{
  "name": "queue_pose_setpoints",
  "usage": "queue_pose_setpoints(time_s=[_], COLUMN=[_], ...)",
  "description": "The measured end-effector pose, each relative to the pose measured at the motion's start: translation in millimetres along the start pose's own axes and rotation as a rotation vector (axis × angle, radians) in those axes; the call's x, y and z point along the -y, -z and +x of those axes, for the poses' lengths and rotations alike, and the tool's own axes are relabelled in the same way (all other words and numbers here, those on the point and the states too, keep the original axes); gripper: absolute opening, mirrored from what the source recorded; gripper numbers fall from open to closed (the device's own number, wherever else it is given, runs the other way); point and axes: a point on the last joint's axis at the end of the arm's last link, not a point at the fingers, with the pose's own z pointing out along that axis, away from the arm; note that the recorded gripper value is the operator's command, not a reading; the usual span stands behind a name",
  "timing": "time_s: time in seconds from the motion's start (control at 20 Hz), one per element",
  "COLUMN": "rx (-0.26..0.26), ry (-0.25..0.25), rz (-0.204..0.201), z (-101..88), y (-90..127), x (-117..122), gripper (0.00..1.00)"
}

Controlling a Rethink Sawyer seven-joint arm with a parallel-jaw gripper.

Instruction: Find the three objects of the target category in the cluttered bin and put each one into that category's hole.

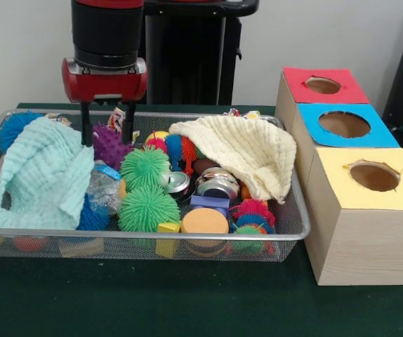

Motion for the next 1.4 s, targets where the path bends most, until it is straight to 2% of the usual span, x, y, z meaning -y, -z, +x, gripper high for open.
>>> queue_pose_setpoints(time_s=[0.2,0.4,0.65,1.0,1.1,1.25,1.4], rx=[-0.022,-0.032,-0.045,-0.074,-0.072,-0.066,-0.060], ry=[0.111,0.200,0.215,0.239,0.240,0.240,0.242], rz=[0.030,0.033,0.003,-0.071,-0.082,-0.084,-0.067], z=[8.6,16.5,24.5,38.0,36.4,32.9,29.3], y=[-5,-14,-32,-74,-78,-80,-79], x=[2,7,2,-23,-27,-28,-21], gripper=[1.00,1.00,1.00,1.00,1.00,1.00,1.00])
